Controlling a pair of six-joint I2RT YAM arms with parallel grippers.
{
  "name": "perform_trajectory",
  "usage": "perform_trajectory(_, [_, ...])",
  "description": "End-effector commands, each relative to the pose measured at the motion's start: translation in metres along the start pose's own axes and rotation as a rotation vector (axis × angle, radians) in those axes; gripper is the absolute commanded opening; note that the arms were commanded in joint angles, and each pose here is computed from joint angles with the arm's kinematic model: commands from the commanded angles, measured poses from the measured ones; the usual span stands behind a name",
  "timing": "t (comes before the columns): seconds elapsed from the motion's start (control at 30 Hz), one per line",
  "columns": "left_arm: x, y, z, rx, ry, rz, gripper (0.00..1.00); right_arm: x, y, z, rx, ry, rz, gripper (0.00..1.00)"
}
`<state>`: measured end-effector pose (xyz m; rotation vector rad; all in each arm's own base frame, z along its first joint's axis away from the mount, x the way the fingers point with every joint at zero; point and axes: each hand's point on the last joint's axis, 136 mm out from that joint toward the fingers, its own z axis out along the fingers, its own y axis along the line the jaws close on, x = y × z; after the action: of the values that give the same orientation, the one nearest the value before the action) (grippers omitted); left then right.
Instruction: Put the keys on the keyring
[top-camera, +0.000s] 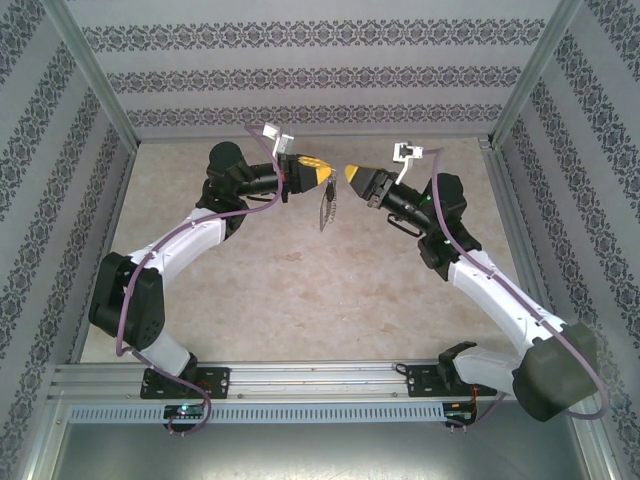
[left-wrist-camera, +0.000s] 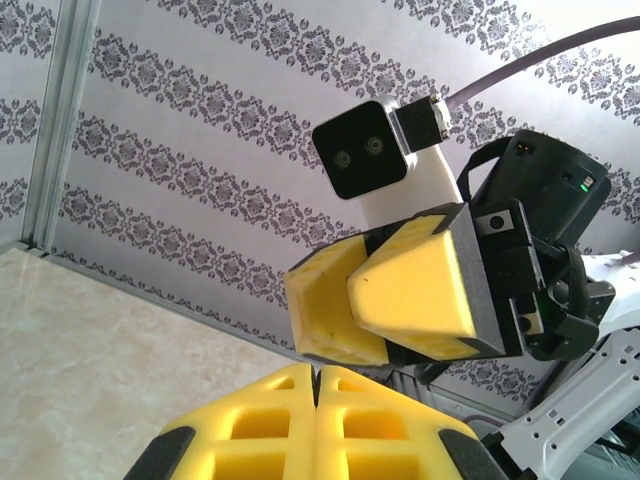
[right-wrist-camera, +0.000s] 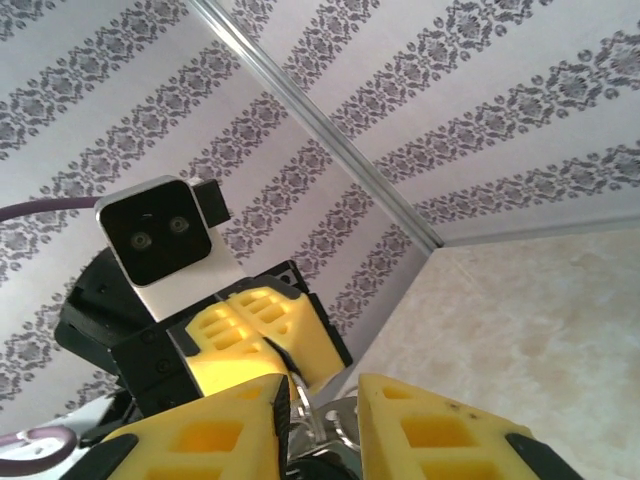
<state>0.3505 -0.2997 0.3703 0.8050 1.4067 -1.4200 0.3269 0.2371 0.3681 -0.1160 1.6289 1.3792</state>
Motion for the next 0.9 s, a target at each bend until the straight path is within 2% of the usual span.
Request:
perform_trajectory(0.0, [-0.014, -0.016, 0.001, 0.033, -0.046, 0.063, 0.00, -0.004, 0.013, 0.008, -0.057, -0.032, 0.042, 0.25])
perform_trajectory(0.3, [-0.018, -0.020, 0.001, 0.038, -0.052, 0.068, 0.00, 0.010, 0.008, 0.019, -0.065, -0.001, 0.061, 0.23])
perform_trajectory(0.37, [-0.018, -0.020, 0.001, 0.038, -0.053, 0.069, 0.00, 0.011, 0.007, 0.019, -0.063, -0.001, 0.061, 0.19])
perform_trajectory(0.53, [-0.018, -0.021, 0.001, 0.040, -0.051, 0.067, 0.00, 0.011, 0.008, 0.019, -0.070, 0.005, 0.054, 0.01])
perform_trajectory(0.67, [-0.016, -0.018, 0.001, 0.026, -0.048, 0.061, 0.00, 0.007, 0.003, 0.017, -0.049, 0.016, 0.032, 0.00])
perform_trajectory(0.7, [-0.015, -0.015, 0.001, 0.010, -0.043, 0.063, 0.04, 0.004, 0.001, 0.016, -0.039, 0.018, 0.017, 0.00])
perform_trajectory(0.8, [-0.008, -0.005, -0.001, -0.051, -0.010, 0.071, 0.38, 0.001, -0.007, 0.013, 0.013, 0.068, -0.062, 0.00])
perform_trajectory(0.87, [-0.004, 0.001, -0.003, -0.090, 0.016, 0.085, 0.50, 0.003, -0.009, 0.011, 0.048, 0.130, -0.143, 0.00])
